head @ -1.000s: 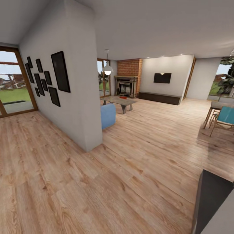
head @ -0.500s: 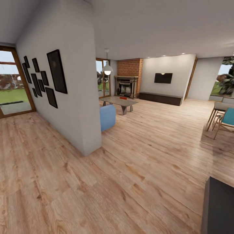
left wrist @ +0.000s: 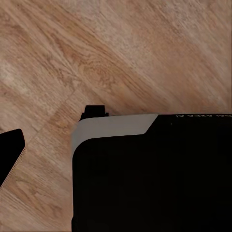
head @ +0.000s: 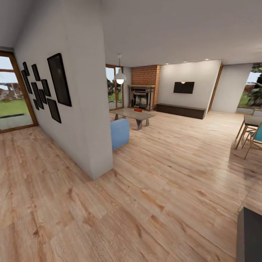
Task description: Move the two storage containers from the living room to the garage. In the garage, place one container on the floor and stack the other container on top of it (either order is fine).
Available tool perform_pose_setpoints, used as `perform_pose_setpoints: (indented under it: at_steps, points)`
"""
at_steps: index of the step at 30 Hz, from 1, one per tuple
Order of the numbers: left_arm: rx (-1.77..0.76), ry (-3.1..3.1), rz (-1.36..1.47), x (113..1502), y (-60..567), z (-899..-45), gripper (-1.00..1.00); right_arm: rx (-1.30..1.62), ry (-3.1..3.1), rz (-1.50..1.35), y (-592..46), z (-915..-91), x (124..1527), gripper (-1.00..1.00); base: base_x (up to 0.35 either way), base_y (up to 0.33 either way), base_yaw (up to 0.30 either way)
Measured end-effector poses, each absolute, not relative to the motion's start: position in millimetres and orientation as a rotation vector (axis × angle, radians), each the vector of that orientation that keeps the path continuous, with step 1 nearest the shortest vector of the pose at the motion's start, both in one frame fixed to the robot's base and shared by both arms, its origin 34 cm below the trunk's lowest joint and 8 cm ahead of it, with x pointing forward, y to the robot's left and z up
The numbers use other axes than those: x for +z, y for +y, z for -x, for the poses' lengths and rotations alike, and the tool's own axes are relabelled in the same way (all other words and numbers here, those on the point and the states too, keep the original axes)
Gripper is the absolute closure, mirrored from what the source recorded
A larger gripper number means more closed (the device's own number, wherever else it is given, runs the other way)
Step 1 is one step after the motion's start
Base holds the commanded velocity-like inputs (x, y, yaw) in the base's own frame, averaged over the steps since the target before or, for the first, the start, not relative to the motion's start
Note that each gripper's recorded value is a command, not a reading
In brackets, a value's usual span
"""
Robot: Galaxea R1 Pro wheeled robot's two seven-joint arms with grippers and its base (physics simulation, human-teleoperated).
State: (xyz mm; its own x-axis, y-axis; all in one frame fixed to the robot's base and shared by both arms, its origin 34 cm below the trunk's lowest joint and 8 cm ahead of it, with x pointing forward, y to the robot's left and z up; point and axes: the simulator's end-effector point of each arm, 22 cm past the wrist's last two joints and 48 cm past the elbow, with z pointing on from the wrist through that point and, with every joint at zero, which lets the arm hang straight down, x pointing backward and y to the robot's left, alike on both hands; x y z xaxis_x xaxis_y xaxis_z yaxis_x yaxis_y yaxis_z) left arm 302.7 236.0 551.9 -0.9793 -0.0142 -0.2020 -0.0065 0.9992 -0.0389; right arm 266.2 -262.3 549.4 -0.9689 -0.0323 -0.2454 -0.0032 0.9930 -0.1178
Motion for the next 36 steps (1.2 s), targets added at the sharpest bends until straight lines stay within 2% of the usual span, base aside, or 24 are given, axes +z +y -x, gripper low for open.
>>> perform_pose_setpoints:
  at_steps: [20,36]
  points:
    - [-0.057,2.937,0.015,552.0,235.9,-302.7,-1.00,-0.171,2.886,0.026,-263.0,-266.4,549.5,-1.00,0.316,0.000,-0.009]
    - [-0.057,2.937,0.015,552.0,235.9,-302.7,-1.00,-0.171,2.887,0.026,-262.9,-266.2,549.4,-1.00,0.316,0.000,-0.227]
